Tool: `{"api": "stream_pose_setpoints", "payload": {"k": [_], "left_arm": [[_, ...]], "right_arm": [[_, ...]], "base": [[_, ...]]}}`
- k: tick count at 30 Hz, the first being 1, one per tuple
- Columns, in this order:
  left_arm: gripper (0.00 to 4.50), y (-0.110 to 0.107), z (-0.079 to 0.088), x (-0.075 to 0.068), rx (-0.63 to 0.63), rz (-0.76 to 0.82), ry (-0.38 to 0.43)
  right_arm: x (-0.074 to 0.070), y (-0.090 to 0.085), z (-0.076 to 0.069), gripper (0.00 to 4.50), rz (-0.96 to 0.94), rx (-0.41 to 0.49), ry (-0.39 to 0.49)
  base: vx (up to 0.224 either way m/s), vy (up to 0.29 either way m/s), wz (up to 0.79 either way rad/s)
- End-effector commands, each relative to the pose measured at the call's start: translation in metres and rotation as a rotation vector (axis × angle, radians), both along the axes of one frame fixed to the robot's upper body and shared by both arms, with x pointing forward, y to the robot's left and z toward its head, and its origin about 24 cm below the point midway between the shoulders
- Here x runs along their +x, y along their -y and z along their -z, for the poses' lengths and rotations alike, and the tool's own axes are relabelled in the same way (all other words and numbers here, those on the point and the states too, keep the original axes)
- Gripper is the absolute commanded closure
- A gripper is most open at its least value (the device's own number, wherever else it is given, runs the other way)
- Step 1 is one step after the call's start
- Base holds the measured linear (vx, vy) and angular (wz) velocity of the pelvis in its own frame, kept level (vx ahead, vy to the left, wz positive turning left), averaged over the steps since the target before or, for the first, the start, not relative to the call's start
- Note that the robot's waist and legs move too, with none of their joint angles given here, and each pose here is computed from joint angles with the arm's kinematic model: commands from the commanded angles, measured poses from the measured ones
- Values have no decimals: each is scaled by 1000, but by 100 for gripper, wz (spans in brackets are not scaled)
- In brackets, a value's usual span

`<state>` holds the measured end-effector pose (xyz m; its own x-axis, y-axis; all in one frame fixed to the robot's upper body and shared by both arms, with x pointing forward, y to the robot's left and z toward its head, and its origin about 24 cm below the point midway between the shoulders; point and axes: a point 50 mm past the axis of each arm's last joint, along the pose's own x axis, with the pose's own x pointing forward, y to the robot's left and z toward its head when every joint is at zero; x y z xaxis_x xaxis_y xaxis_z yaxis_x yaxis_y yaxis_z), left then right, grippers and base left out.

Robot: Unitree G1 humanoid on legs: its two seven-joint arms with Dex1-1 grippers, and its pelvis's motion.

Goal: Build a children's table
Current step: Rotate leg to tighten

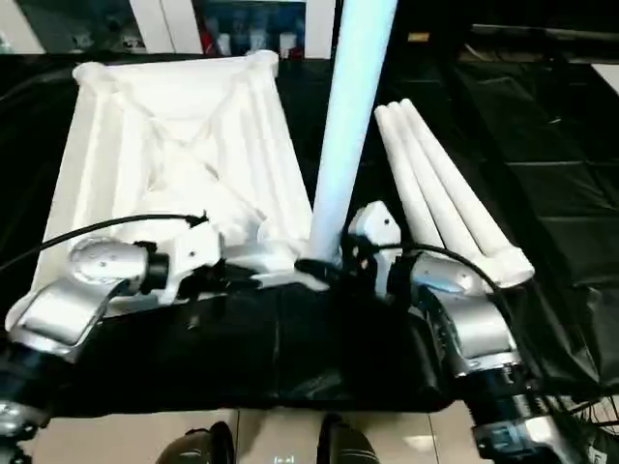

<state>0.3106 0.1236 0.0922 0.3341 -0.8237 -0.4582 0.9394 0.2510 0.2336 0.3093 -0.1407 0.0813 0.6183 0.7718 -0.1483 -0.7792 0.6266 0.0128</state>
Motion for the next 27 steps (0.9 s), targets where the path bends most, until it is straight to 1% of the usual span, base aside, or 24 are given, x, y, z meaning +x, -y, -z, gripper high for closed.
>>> {"api": "stream_pose_setpoints", "payload": {"k": [1,2,4,5,8,10,11,15,17,20,21,23,24,25,26,27], "left_arm": [[450,10,12,7,-33,-119,-23],[450,14,13,11,-31,-155,-21],[450,17,14,15,-31,-189,-21],[450,24,15,23,-34,-267,-18],[450,36,15,33,-37,-348,-7],[450,43,14,37,-40,-365,0],[450,51,13,40,-42,-375,6],[450,58,11,43,-39,-380,26],[450,61,9,43,-44,-360,38],[450,65,9,42,-49,-330,37],[450,65,9,42,-49,-330,37],[450,65,10,41,-52,-326,34],[450,67,10,40,-71,-304,30],[450,67,10,40,-71,-304,30],[450,68,10,39,-80,-292,25],[450,70,10,38,-93,-267,34]], "right_arm": [[0,-6,25,187,138,-1,-118],[3,-10,28,187,201,11,-126],[5,-14,31,187,259,18,-134],[11,-21,35,187,383,39,-162],[18,-31,40,188,534,90,-211],[22,-36,40,188,589,116,-228],[24,-42,40,188,624,127,-230],[26,-46,40,188,643,114,-219],[27,-44,39,188,656,89,-189],[28,-44,34,188,634,131,-165],[28,-44,33,153,633,137,-161],[28,-43,28,118,627,149,-138],[28,-39,18,118,626,147,-86],[28,-39,18,108,626,147,-86],[28,-36,14,108,640,127,-57],[26,-28,7,108,662,93,-4]], "base": [[0,0,0],[0,0,0],[0,0,0],[0,0,0],[0,0,0],[0,0,0],[0,0,0],[0,0,0],[0,0,0],[0,0,0],[0,0,0],[0,0,0],[0,0,0],[0,0,0],[0,0,0],[0,0,0]]}}
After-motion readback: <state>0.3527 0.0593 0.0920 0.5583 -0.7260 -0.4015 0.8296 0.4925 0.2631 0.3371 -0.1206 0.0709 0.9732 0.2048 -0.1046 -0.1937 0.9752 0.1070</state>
